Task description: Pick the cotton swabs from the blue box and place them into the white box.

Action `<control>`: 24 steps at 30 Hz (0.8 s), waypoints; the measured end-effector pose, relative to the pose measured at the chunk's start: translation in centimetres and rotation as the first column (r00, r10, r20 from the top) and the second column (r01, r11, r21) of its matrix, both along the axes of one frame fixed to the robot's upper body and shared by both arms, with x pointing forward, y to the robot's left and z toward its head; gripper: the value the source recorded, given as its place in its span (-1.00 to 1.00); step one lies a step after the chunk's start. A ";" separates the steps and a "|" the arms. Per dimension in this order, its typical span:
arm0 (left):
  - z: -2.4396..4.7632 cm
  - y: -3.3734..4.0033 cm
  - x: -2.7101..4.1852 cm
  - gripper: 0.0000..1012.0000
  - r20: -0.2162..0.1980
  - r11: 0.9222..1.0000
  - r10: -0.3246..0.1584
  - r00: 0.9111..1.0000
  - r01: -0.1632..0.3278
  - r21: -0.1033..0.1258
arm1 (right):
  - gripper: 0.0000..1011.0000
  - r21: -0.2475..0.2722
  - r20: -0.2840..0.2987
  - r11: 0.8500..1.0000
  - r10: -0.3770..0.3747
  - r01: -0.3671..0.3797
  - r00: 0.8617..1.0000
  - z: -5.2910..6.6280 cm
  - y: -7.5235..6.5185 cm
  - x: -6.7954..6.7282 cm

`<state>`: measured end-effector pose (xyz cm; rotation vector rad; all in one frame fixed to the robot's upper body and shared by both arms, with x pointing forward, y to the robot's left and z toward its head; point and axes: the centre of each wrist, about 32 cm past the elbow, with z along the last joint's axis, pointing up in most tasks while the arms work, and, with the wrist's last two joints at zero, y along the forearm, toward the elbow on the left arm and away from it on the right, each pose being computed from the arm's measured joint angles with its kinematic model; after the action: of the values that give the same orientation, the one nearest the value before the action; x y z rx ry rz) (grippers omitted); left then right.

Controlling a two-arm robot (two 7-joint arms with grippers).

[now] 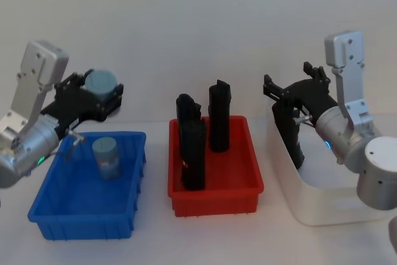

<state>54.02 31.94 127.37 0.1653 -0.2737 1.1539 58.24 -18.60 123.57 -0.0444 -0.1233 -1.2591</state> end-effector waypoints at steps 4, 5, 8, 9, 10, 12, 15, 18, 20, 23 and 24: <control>1.65 -0.95 0.79 0.32 0.062 0.999 -0.039 0.997 0.038 0.010 | 0.98 0.003 0.004 0.999 0.053 -0.053 0.999 0.3 -0.1 -0.1; 1.93 -1.13 0.92 0.32 0.073 0.999 -0.049 0.996 0.048 0.015 | 0.98 0.003 0.004 0.998 0.063 -0.063 0.998 0.3 -0.1 -0.1; 3.26 -2.20 1.69 0.33 0.124 0.995 -0.096 0.988 0.094 0.026 | 0.98 0.005 0.007 0.994 0.109 -0.109 0.994 0.5 -0.2 -0.2; 3.47 -2.41 1.84 0.33 0.131 0.995 -0.104 0.986 0.101 0.026 | 0.98 0.005 0.008 0.991 0.131 -0.131 0.991 0.6 -0.3 -0.3; 3.69 -2.62 1.98 0.32 0.141 0.994 -0.113 0.984 0.109 0.030 | 0.98 0.005 0.009 0.990 0.141 -0.141 0.990 0.6 -0.3 -0.3; 4.37 -3.39 2.49 0.33 0.163 0.990 -0.144 0.976 0.140 0.036 | 0.98 0.004 0.011 0.986 0.169 -0.169 0.986 0.7 -0.4 -0.3; 5.08 -4.45 3.09 0.32 0.187 0.983 -0.184 0.965 0.178 0.045 | 0.98 -0.003 0.017 0.981 0.195 -0.195 0.981 0.7 -0.3 -0.3; 5.62 -5.31 3.57 0.32 0.203 0.976 -0.216 0.955 0.209 0.054 | 0.98 -0.020 0.027 0.976 0.216 -0.216 0.976 0.6 -0.2 -0.4; 5.90 -5.80 3.80 0.32 0.211 0.973 -0.233 0.949 0.225 0.058 | 0.98 -0.029 0.032 0.974 0.226 -0.225 0.974 0.6 -0.1 -0.5; 6.23 -6.61 4.20 0.32 0.221 0.965 -0.260 0.940 0.253 0.064 | 0.98 -0.045 0.041 0.968 0.247 -0.245 0.968 0.5 0.1 -0.6; 6.28 -6.79 4.29 0.32 0.223 0.964 -0.266 0.938 0.258 0.065 | 0.98 -0.049 0.044 0.966 0.255 -0.252 0.966 0.5 0.2 -0.7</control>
<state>58.30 25.15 133.66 0.0229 -0.5060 0.9020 57.56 -18.44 124.10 -0.0335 -0.1934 -1.0016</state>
